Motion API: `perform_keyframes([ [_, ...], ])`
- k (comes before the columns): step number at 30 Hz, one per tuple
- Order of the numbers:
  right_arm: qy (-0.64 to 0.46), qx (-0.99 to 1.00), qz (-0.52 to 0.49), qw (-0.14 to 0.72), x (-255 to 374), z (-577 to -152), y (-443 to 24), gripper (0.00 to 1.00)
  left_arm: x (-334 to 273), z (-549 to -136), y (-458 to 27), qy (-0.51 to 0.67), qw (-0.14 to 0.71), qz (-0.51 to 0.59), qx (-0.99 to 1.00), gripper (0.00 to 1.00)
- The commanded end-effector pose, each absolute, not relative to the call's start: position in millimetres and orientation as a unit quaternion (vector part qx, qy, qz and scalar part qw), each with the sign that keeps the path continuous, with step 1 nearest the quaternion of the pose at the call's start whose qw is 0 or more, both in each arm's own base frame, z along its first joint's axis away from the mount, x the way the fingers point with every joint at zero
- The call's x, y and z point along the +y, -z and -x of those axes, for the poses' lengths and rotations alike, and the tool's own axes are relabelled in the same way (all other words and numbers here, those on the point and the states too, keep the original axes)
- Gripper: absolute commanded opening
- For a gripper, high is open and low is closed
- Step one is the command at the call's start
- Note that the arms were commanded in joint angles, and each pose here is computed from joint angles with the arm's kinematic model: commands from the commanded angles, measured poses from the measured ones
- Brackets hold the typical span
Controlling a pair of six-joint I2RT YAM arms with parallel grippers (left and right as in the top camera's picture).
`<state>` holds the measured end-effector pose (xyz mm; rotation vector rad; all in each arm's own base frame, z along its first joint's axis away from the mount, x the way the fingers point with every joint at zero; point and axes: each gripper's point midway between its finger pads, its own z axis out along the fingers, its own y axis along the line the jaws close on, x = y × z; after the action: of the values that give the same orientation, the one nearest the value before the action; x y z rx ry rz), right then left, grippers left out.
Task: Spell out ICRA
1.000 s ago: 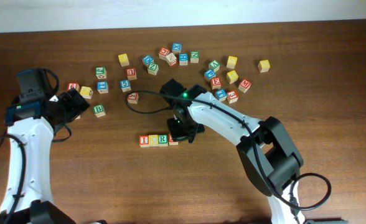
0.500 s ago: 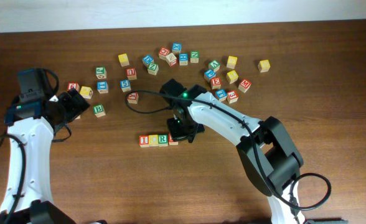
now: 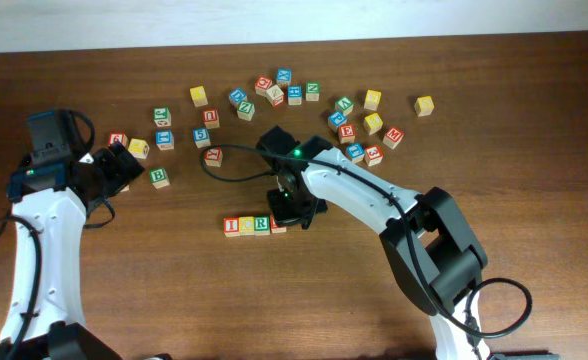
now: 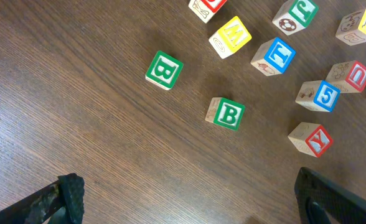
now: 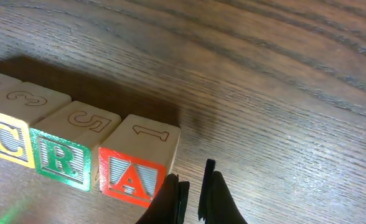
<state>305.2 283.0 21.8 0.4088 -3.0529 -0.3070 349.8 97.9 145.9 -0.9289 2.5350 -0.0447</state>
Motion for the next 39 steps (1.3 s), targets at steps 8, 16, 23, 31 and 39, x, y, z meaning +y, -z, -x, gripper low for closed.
perform_keyframes([
  [8, 0.111, -0.983, -0.138, 0.037, 288.7, -298.2, -17.8, 0.05, 99.1, -350.1, -146.1, 0.019, 0.218, 0.339, 0.915, 0.99],
  [16, 0.110, -0.984, -0.133, 0.047, 287.1, -294.1, -17.9, 0.05, 99.1, -350.1, -146.1, 0.019, 0.218, 0.339, 0.915, 0.99],
  [23, 0.108, -0.987, -0.111, 0.050, 286.6, -293.8, -17.9, 0.05, 99.1, -350.1, -146.1, 0.019, 0.218, 0.339, 0.915, 0.99],
  [31, 0.106, -0.989, -0.092, 0.054, 286.0, -292.8, -17.8, 0.05, 99.1, -350.1, -146.1, 0.019, 0.218, 0.339, 0.915, 0.99],
  [39, 0.115, -0.987, -0.092, 0.060, 289.0, -290.5, -18.8, 0.05, 99.1, -350.1, -146.1, 0.019, 0.218, 0.339, 0.915, 0.99],
])
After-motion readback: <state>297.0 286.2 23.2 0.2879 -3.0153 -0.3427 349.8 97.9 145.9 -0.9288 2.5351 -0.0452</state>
